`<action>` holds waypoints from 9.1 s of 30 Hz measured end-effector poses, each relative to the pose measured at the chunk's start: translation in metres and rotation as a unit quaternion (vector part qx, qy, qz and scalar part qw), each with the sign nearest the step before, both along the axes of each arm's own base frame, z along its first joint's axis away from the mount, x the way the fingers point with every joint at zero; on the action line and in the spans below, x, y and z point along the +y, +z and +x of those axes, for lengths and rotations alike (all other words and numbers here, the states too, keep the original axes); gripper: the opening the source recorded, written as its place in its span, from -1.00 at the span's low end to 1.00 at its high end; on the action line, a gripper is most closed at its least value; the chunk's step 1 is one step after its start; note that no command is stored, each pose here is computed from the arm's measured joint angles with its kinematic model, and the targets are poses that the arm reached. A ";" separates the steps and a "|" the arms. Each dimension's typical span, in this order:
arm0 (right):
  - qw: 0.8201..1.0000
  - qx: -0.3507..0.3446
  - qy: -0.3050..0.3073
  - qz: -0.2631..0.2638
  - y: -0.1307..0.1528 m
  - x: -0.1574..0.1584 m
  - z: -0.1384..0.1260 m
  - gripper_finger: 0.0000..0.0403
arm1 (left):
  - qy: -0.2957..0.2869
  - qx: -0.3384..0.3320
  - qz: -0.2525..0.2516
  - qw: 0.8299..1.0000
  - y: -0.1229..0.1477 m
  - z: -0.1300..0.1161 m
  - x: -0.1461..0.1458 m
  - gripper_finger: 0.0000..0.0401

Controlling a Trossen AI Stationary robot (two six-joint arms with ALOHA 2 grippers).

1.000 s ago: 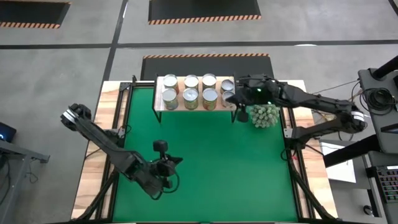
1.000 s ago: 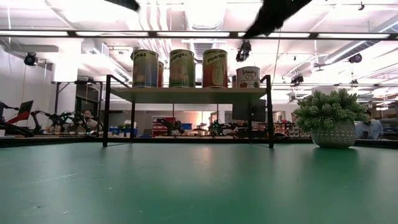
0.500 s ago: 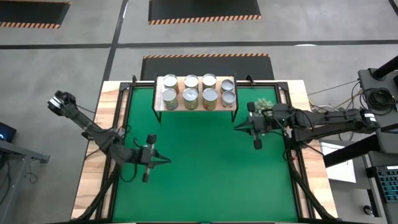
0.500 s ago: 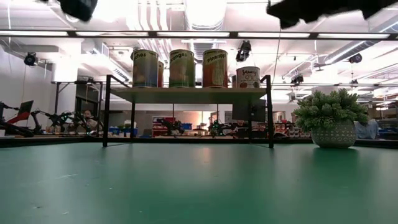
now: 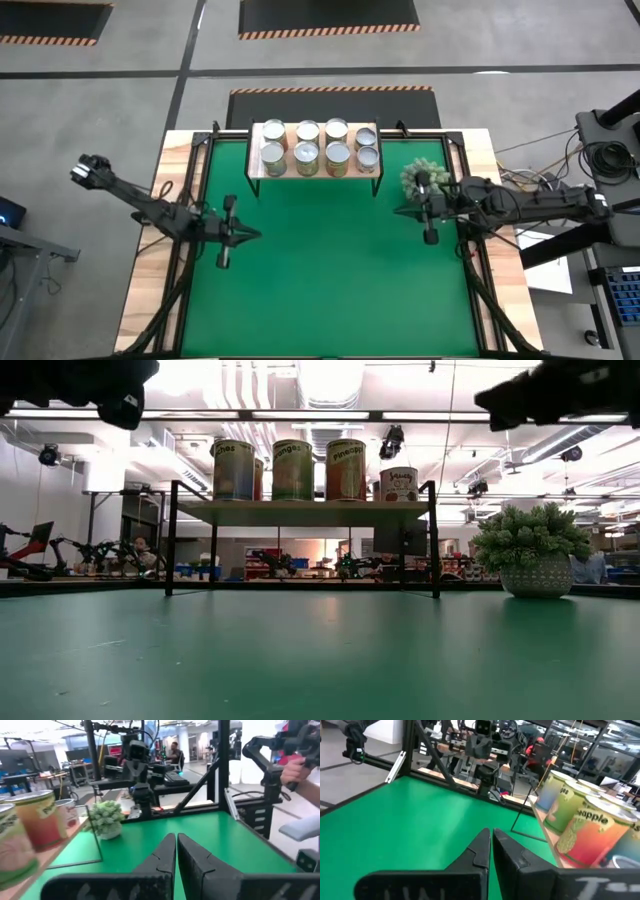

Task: Pick and place cans onto a shelf
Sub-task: Return to Home Position

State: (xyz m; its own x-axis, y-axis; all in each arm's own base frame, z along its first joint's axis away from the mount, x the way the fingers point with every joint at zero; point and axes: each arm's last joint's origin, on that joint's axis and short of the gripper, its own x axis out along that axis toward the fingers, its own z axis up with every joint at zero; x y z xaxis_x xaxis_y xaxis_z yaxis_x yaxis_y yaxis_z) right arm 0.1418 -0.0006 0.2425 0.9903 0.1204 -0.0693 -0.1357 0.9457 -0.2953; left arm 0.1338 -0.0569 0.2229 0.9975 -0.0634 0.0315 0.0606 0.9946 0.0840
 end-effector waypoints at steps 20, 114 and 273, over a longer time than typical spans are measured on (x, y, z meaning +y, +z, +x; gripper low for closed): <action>0.994 -0.101 -0.007 0.041 -0.021 0.001 -0.044 -0.96 | 0.034 -0.025 -0.015 0.999 0.009 -0.020 0.015 -1.00; 0.991 -0.104 -0.064 0.054 -0.020 -0.002 -0.045 -0.96 | 0.304 0.274 0.090 0.908 0.091 0.172 0.123 -1.00; 0.964 -0.042 -0.260 0.023 -0.071 -0.013 -0.046 -0.95 | 0.017 -0.024 -0.031 0.999 -0.046 -0.038 0.039 -1.00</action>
State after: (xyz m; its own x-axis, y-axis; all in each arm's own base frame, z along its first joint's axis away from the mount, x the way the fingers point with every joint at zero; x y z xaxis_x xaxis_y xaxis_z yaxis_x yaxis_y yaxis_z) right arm 0.0962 -0.0140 0.1719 0.9196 -0.3929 0.0073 0.3830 0.8921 -0.2398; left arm 0.0954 -0.0179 0.1768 0.9963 -0.0254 0.0826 0.0236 0.9994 0.0234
